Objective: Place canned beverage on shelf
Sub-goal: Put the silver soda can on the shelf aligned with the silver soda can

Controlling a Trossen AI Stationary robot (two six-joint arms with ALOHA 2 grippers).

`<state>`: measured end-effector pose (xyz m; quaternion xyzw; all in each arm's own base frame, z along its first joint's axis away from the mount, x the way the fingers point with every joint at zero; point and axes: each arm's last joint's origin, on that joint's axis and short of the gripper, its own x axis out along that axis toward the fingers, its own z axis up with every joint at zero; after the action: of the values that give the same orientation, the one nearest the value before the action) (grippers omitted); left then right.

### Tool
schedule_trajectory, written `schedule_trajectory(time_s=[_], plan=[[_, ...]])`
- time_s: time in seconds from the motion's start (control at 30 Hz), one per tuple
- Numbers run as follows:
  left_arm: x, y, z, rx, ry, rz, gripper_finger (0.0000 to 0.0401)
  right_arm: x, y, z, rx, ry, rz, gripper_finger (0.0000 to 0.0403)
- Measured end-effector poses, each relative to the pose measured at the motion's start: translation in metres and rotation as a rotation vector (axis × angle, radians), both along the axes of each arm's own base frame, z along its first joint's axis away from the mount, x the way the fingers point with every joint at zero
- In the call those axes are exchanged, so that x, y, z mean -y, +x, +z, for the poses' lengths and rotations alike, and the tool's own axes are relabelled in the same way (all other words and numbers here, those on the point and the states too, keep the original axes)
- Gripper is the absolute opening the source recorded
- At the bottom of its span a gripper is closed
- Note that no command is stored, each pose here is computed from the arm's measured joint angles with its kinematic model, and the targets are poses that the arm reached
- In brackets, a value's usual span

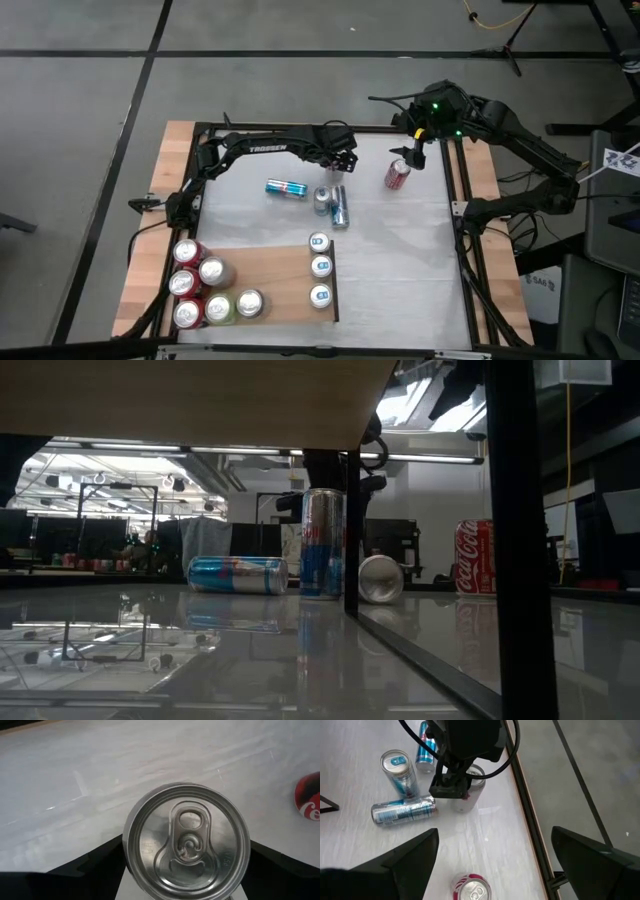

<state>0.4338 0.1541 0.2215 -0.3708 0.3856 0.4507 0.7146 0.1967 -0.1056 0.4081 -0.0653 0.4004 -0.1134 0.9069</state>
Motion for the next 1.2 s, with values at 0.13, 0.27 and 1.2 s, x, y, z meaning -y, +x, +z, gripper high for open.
schedule_trajectory(time_s=[0.13,0.27,1.2], plan=[[-0.0002,-0.0001,-0.0001,0.001,-0.005,-0.002,0.0321,0.0000,0.0000,0.0000,0.000,0.000,0.000,0.0376],[0.0001,0.0000,-0.0001,-0.006,-0.006,-0.028,0.0321,0.0000,0.0000,0.0000,0.000,0.000,0.000,0.0376],[0.0034,0.0002,0.0065,0.015,-0.035,-0.123,0.0396,-0.0003,-0.0004,-0.0005,-0.007,0.003,0.000,0.0376]])
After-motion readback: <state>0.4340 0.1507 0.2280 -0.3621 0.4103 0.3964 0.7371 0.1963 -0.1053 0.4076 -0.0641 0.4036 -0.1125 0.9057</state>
